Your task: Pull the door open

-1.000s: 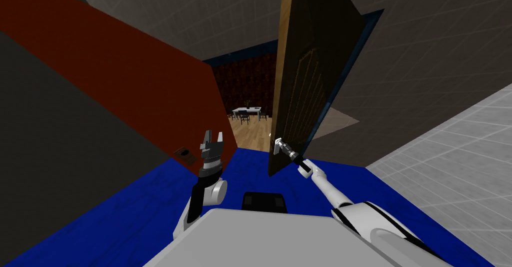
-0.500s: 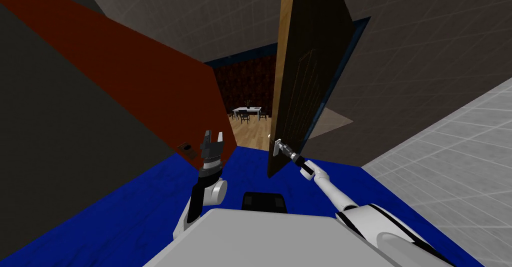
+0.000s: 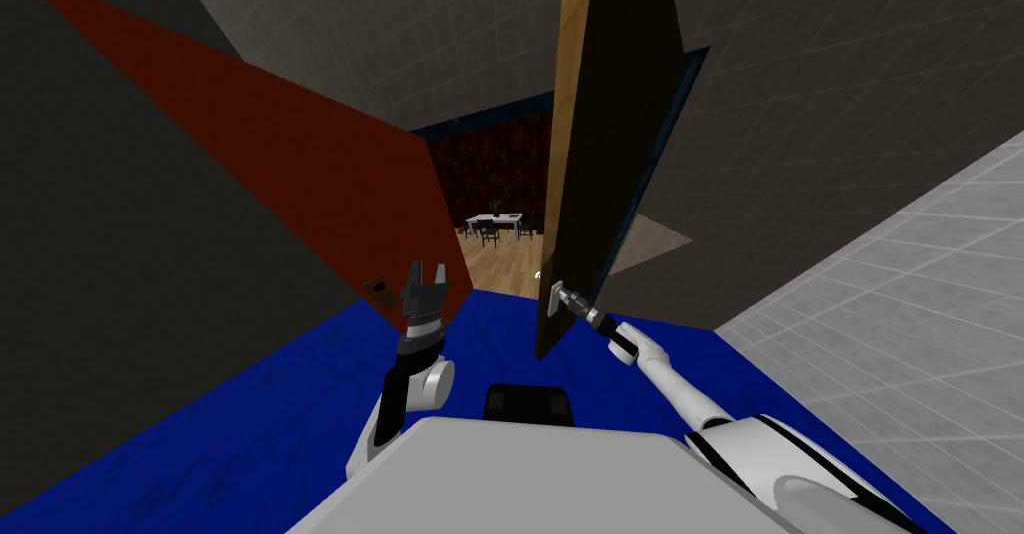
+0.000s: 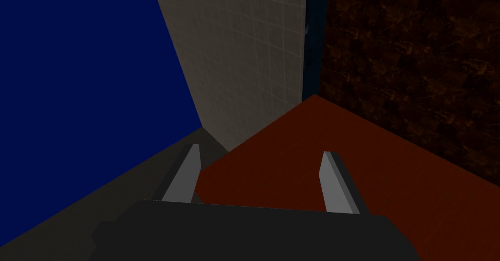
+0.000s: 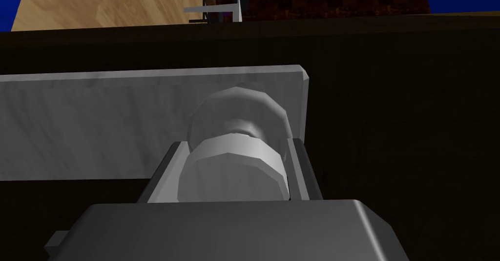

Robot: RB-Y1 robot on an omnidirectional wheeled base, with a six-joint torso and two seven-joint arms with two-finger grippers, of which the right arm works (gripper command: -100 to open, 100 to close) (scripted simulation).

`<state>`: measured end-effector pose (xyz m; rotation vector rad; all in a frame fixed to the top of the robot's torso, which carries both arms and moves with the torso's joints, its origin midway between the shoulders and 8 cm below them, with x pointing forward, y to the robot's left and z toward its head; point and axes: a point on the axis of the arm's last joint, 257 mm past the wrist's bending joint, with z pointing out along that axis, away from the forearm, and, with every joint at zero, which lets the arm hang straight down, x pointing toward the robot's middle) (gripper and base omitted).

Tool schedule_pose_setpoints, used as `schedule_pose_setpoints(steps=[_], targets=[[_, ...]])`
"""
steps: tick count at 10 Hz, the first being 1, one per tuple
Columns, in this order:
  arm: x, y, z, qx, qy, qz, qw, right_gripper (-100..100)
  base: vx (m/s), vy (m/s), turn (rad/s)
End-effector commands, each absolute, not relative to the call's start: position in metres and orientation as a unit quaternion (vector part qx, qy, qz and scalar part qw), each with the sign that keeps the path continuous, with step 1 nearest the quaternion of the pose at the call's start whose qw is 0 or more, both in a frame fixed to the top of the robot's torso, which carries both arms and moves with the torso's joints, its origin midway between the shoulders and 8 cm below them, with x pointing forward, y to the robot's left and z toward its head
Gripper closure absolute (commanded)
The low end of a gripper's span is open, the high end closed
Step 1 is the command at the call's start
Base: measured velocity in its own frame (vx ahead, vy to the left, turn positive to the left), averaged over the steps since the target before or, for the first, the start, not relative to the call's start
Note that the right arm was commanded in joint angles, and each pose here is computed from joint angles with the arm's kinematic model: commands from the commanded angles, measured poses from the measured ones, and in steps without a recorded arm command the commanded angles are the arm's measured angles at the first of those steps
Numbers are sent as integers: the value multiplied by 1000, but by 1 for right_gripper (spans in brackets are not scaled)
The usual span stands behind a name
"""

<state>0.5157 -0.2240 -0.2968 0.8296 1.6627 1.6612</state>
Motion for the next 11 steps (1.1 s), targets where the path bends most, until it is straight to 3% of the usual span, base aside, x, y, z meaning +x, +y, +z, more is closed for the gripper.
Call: schedule_pose_setpoints(steps=[1, 4, 11], targets=[[507, -224, -296, 306, 637, 637, 307, 100, -119, -145, 37], [503, -224, -298, 302, 641, 638, 301, 100, -75, -102, 40], [496, -223, -297, 285, 648, 647, 285, 100, -109, -156, 103]])
